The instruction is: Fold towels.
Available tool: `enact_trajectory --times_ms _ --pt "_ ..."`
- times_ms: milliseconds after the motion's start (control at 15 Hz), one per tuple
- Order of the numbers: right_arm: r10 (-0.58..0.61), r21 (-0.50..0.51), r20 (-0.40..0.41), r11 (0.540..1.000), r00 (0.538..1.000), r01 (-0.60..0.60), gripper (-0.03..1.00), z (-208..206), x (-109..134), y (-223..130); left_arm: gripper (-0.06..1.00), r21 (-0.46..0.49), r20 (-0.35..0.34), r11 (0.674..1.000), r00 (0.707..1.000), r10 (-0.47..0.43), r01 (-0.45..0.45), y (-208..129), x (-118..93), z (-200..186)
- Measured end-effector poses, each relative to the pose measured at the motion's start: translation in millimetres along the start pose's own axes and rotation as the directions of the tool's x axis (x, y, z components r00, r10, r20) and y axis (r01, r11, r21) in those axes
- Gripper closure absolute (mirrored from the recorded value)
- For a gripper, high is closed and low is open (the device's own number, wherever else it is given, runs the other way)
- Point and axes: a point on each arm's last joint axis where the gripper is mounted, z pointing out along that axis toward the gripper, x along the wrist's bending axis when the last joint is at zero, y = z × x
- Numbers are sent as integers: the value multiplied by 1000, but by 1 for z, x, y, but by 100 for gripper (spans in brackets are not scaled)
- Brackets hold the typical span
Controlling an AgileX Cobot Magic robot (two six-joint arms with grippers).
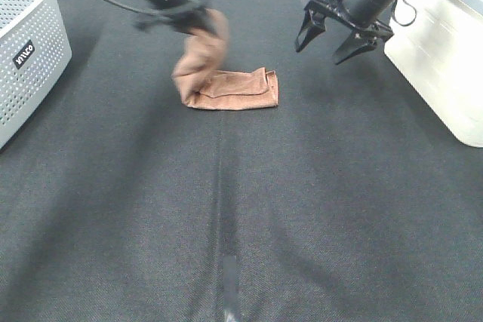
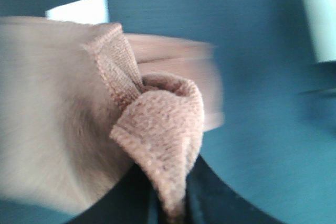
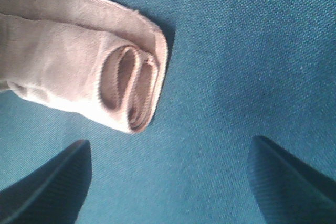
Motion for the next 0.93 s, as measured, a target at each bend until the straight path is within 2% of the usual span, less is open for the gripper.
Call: enact_trajectory --times_ms 133,200,267,333,467,533,600,667,733,800,933 --pt "-1 18 -2 1000 1000 1 20 -1 1 -2 87 -21 29 999 998 -50 51 -10 -10 25" --pt "-1 18 -2 1000 1000 1 20 -1 1 -2 87 -21 29 999 998 -50 51 -10 -10 25" --pt "-1 28 -4 1000 1000 1 20 -1 1 -3 81 -25 31 995 995 -94 95 -13 -9 35" --pt "0 37 -8 999 1000 0 20 -1 1 -3 68 -32 31 989 989 -141 142 -14 -7 41" --pt "7 42 -27 999 1000 -6 20 -1 3 -4 31 -67 50 978 980 -193 196 -12 -5 45" --pt "10 39 -40 999 999 -9 20 -2 4 -4 15 -88 82 971 973 -215 222 -9 -6 45" --pt "14 37 -56 999 998 -12 20 -2 6 -3 6 -102 126 960 961 -246 259 -7 -10 44" --pt "10 32 -85 999 996 -7 20 -2 8 -3 2 -117 157 955 954 -254 274 -5 -12 44" --pt "-17 17 -158 1000 987 20 20 -3 15 -2 1 -145 163 962 965 -207 231 0 -13 38" --pt "-44 -4 -228 999 973 45 20 -4 21 -1 1 -176 152 965 974 -167 193 7 -11 27" --pt "-77 -59 -394 997 916 59 20 -9 38 3 1 -269 106 954 988 -110 135 30 1 -12"
